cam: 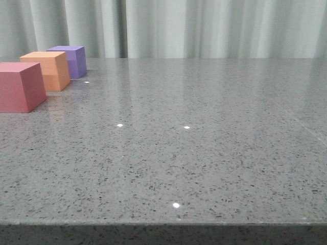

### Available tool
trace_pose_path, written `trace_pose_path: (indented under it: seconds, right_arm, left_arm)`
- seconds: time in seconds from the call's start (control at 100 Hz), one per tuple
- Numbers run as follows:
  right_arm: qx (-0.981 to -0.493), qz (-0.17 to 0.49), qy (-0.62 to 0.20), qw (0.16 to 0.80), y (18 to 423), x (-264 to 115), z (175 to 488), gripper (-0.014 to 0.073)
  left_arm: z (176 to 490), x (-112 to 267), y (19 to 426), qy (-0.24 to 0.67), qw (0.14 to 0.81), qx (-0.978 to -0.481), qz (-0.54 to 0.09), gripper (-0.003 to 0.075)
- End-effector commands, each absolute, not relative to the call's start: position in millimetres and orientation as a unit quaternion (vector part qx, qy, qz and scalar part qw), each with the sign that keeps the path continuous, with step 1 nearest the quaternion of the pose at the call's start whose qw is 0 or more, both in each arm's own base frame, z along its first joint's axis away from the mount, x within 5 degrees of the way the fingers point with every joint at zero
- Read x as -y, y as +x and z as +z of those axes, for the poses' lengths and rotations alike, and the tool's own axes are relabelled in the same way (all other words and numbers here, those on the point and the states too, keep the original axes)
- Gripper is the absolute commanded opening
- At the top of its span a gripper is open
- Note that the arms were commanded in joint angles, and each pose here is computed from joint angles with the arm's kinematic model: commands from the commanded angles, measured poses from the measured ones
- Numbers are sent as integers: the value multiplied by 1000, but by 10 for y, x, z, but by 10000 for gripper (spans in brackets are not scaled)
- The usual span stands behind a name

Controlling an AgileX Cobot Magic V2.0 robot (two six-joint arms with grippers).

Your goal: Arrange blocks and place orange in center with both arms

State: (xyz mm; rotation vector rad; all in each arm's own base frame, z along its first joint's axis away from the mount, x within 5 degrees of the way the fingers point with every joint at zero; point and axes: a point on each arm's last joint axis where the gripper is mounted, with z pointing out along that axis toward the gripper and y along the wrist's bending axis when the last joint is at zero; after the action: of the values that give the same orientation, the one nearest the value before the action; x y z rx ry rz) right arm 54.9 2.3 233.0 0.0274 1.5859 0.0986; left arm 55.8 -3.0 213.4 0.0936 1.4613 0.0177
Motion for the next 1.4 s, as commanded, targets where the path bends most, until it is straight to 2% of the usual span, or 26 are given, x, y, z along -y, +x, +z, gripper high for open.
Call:
trace_pose_path:
  seconds: [0.0,0.19,0.49,1.39]
  right_arm:
    - [-662,43,10,748,498,-20,2370,-68]
    - [-641,48,13,766,538,-24,2160,-68]
    - [-625,49,12,779,530,-24,2203,-68]
    - [-625,49,12,779,530,-24,2202,-68]
  left_arm:
    - [2084,39,541,46,768,-639,3,-20]
    - [2084,39,541,46,768,-639,3,-20]
    - [2084,39,541,46,768,-639,3,-20]
    - [2084,39,541,46,768,-639,3,-20]
